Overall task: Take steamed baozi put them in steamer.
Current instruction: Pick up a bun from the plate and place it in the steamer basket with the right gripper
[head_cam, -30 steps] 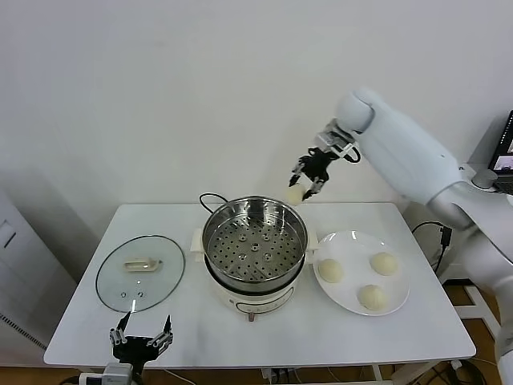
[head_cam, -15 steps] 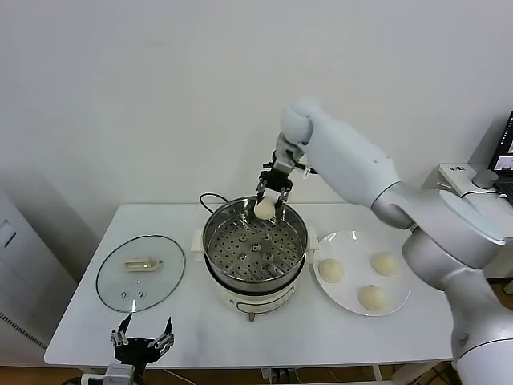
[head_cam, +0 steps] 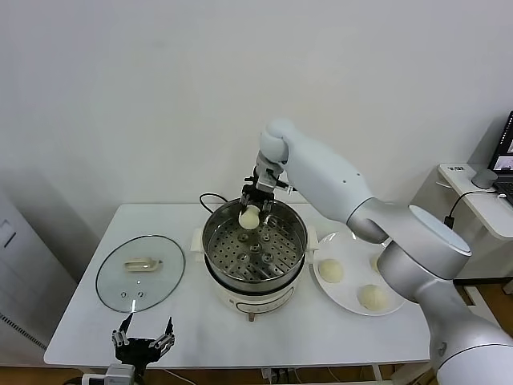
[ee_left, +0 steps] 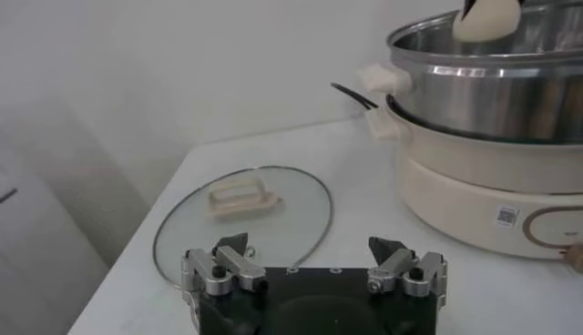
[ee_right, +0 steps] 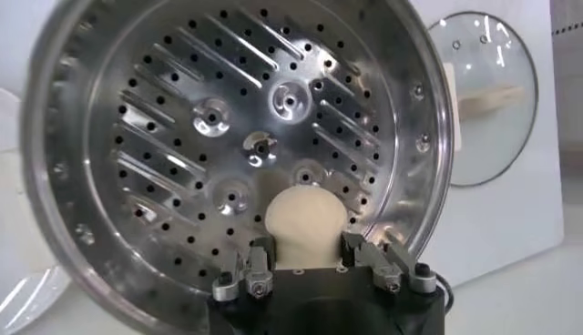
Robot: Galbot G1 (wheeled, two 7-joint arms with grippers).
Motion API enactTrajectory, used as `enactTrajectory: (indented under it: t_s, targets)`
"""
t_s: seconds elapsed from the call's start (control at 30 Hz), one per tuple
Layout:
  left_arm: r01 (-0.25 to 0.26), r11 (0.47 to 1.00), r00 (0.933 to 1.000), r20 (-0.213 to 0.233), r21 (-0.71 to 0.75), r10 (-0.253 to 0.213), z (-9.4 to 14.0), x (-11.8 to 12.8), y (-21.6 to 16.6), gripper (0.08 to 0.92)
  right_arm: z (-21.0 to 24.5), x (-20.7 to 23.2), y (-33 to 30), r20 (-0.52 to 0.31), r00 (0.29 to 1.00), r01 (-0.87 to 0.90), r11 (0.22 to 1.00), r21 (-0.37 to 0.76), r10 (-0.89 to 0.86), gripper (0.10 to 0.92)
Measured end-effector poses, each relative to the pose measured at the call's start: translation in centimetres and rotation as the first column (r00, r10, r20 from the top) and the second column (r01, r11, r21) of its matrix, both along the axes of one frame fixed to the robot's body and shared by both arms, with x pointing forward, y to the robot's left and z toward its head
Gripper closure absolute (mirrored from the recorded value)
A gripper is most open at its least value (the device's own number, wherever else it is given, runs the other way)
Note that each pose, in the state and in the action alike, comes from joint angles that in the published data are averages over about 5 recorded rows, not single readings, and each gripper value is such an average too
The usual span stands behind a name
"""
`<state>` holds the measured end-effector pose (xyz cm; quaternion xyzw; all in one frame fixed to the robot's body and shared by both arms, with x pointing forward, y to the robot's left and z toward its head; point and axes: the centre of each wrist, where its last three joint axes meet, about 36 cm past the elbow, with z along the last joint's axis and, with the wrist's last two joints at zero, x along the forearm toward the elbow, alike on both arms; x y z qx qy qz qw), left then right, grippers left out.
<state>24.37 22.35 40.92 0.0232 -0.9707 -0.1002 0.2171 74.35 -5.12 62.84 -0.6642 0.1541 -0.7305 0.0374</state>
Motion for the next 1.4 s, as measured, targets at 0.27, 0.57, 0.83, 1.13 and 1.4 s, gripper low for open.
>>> enactTrajectory:
  t_s: [0.27, 0.57, 0.83, 1.13, 1.4]
  targets:
    - [0.000, 1.000, 1.0000, -0.003, -0.002, 0.000, -0.2, 0.1, 0.0, 0.177, -1.0, 0.2, -0.1, 0.035, 0.999, 0.018, 1.000, -0.001, -0.018, 0.570]
    - [0.001, 1.000, 1.0000, -0.005, -0.003, -0.001, -0.4, 0.2, 0.0, 0.177, -2.1, 0.2, 0.0, 0.044, 0.999, 0.024, 1.000, -0.003, -0.024, 0.521]
    - [0.001, 1.000, 1.0000, -0.008, -0.004, -0.001, -0.6, 0.2, 0.0, 0.177, -2.3, 0.3, -0.3, 0.052, 0.998, 0.028, 0.999, -0.017, -0.027, 0.321]
    - [0.005, 1.000, 0.9999, -0.009, -0.007, -0.005, -0.5, 0.3, -0.1, 0.177, -1.5, 0.3, -1.1, 0.018, 0.999, 0.027, 0.999, -0.028, -0.027, 0.200]
    - [0.007, 1.000, 0.9999, -0.011, -0.007, -0.007, -0.4, 0.2, -0.2, 0.177, 3.0, 0.8, -3.4, -0.028, 0.999, 0.027, 0.999, 0.035, -0.026, 0.200]
